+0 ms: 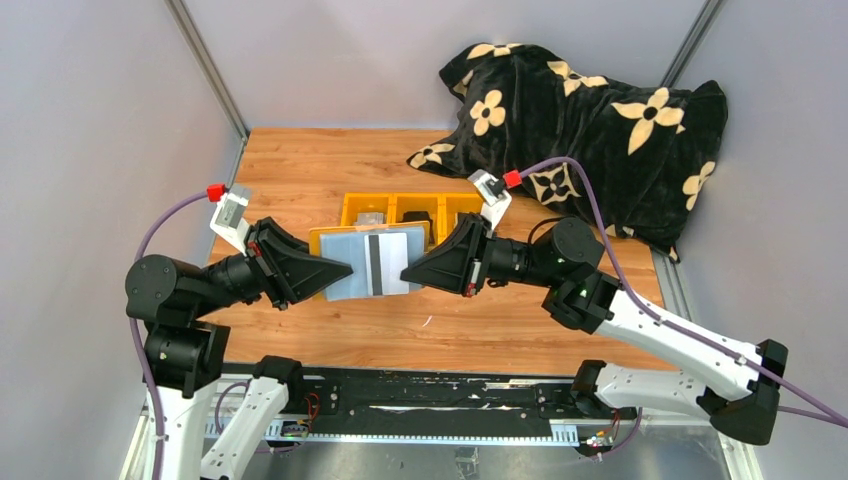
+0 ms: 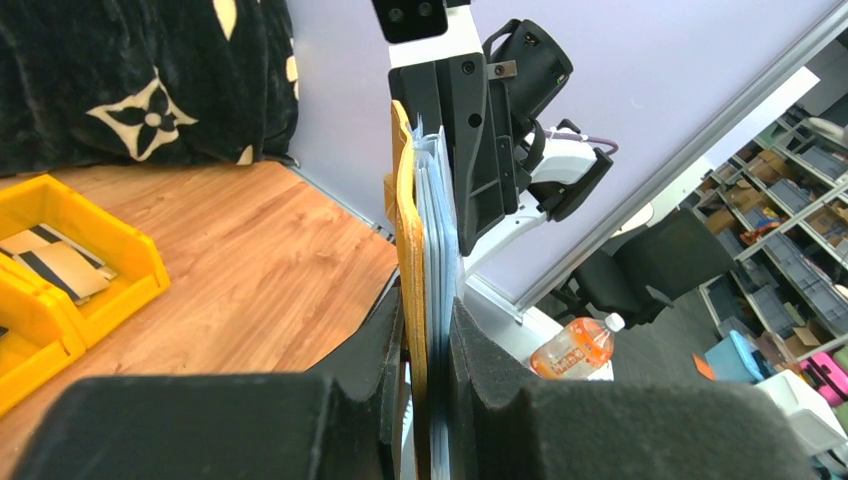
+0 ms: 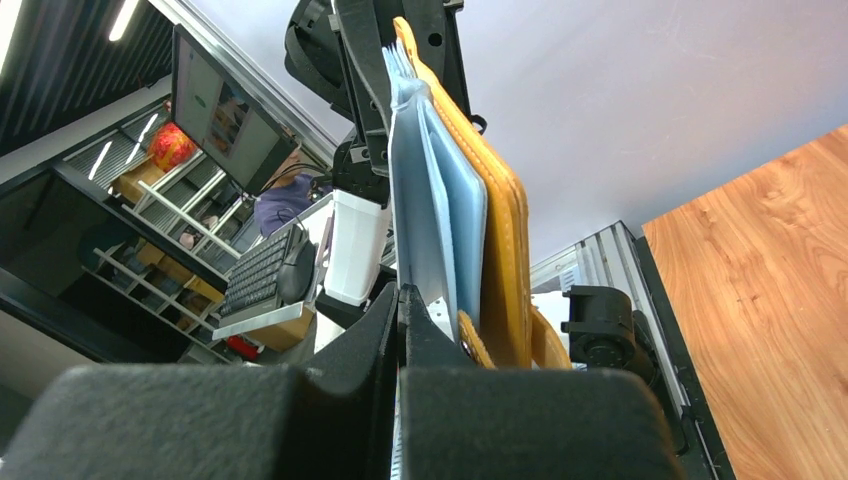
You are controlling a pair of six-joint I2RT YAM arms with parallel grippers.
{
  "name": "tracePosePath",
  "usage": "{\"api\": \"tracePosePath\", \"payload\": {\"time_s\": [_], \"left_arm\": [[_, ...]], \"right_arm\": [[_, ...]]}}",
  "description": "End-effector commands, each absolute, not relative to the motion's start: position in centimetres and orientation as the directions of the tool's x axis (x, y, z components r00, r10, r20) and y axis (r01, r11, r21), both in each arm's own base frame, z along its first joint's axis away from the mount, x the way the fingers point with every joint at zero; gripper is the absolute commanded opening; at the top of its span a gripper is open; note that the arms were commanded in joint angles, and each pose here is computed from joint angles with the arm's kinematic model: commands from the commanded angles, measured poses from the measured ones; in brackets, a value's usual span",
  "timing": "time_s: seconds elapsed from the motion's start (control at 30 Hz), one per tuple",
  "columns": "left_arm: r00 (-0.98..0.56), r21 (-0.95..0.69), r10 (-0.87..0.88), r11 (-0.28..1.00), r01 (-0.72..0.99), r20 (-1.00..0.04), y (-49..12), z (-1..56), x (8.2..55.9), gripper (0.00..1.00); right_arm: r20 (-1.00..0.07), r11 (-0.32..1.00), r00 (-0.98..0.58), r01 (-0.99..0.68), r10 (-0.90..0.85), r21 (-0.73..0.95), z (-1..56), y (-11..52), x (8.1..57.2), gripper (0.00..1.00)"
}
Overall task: Take the credit cards out of the card holder
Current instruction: Remove the credit card from the card holder, then place the credit card in the storage box.
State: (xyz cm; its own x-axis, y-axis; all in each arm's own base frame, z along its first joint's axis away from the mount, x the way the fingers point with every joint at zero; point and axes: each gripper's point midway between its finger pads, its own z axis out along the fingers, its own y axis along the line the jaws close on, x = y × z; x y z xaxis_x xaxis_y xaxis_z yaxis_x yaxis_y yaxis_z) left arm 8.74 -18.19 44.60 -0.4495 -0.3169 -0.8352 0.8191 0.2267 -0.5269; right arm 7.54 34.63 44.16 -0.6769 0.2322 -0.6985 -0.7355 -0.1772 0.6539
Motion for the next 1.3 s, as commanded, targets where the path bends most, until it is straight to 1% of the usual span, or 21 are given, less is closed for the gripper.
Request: {"api": "tracePosePath", "payload": {"time_s": [0.0,0.13,0.33,0.63,0.8,0.93,0.97,1.1,1.2,1.27], "left_arm": [[-0.409,-0.49,-0.331,0.214,0.845,-0.85,-18.1,46.1,7.7,0.0],[-0.411,-0.491,-0.331,0.214,0.844,-0.85,-18.1,46.1,7.7,0.0],[-0.402,-0.483,-0.321,0.233,0.844,-0.857,-18.0,45.7,8.0,0.0],[-0.372,-0.471,-0.321,0.326,0.82,-0.871,-17.5,44.8,9.6,0.0],[-0.359,-0.456,-0.316,0.329,0.827,-0.878,-17.5,44.9,9.5,0.0],[-0.356,-0.444,-0.303,0.305,0.842,-0.884,-17.7,45.2,8.9,0.0],[-0.356,-0.44,-0.301,0.291,0.849,-0.885,-17.7,45.4,8.7,0.0],[-0.36,-0.431,-0.293,0.232,0.872,-0.886,-18.0,46.1,7.6,0.0],[-0.358,-0.418,-0.279,0.194,0.888,-0.891,-18.2,46.4,6.6,0.0],[-0.344,-0.403,-0.278,0.191,0.895,-0.897,-18.1,46.6,6.1,0.0]], "right_arm": [[-0.718,-0.144,-0.642,-0.764,0.268,0.629,44.3,33.7,8.1,0.0],[-0.731,-0.116,-0.629,-0.773,0.267,0.623,43.8,33.5,8.2,0.0],[-0.775,0.002,-0.575,-0.803,0.262,0.596,42.8,32.1,9.0,0.0],[-0.8,0.174,-0.523,-0.794,0.292,0.583,41.6,28.2,11.2,0.0],[-0.829,0.378,-0.486,-0.738,0.278,0.559,39.6,25.5,14.3,0.0],[-0.837,0.563,-0.487,-0.63,0.25,0.535,36.7,23.3,18.1,0.0],[-0.832,0.626,-0.5,-0.575,0.241,0.527,35.4,22.5,19.7,0.0],[-0.805,0.743,-0.553,-0.443,0.215,0.502,31.4,20.7,23.8,0.0],[-0.79,0.825,-0.587,-0.351,0.176,0.444,28.1,19.5,26.7,0.0],[-0.77,0.876,-0.622,-0.284,0.142,0.391,25.6,18.8,28.8,0.0]]}}
